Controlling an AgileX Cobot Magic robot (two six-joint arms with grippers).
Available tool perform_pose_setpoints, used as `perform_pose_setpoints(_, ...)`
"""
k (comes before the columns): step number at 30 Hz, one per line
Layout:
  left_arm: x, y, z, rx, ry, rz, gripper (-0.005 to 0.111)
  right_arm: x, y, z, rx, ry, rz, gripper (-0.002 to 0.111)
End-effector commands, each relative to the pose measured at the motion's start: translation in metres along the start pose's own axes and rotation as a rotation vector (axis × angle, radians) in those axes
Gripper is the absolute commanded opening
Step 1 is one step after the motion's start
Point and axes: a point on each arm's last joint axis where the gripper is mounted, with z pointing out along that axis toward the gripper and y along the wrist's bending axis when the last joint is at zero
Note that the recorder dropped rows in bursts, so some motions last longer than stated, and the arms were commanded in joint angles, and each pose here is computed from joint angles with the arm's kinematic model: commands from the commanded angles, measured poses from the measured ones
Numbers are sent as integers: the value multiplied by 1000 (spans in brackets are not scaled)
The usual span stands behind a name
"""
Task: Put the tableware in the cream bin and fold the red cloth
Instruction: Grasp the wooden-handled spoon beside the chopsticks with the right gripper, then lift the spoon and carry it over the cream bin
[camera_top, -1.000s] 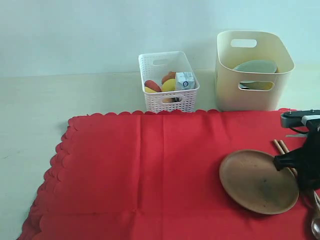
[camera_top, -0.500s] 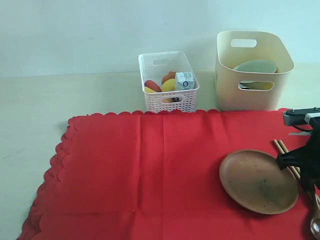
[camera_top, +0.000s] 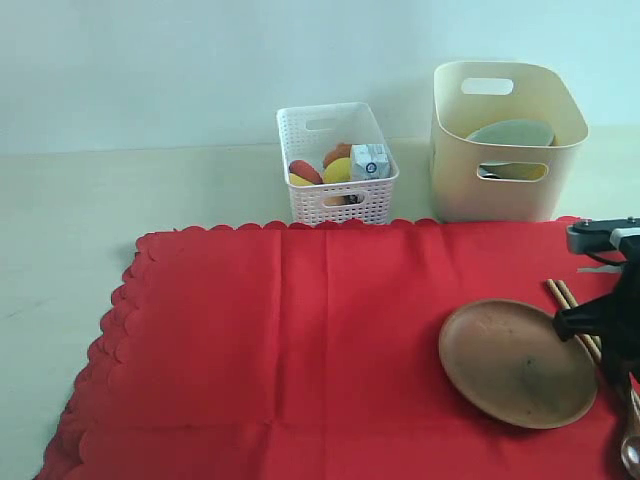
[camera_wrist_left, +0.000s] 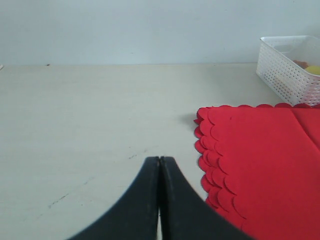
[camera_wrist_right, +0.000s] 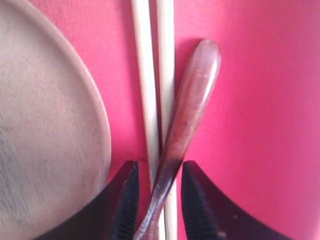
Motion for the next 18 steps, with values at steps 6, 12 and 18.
perform_pose_setpoints(6,0,0,0,1,-14,-4,0,1,-1,-3,-1,7,-4,29)
perform_pose_setpoints(12,0,0,0,1,-14,-4,0,3,-1,-2,-1,25,-4,29)
perform_pose_setpoints(18,0,0,0,1,-14,-4,0,3,-1,12,1,92,-8,22)
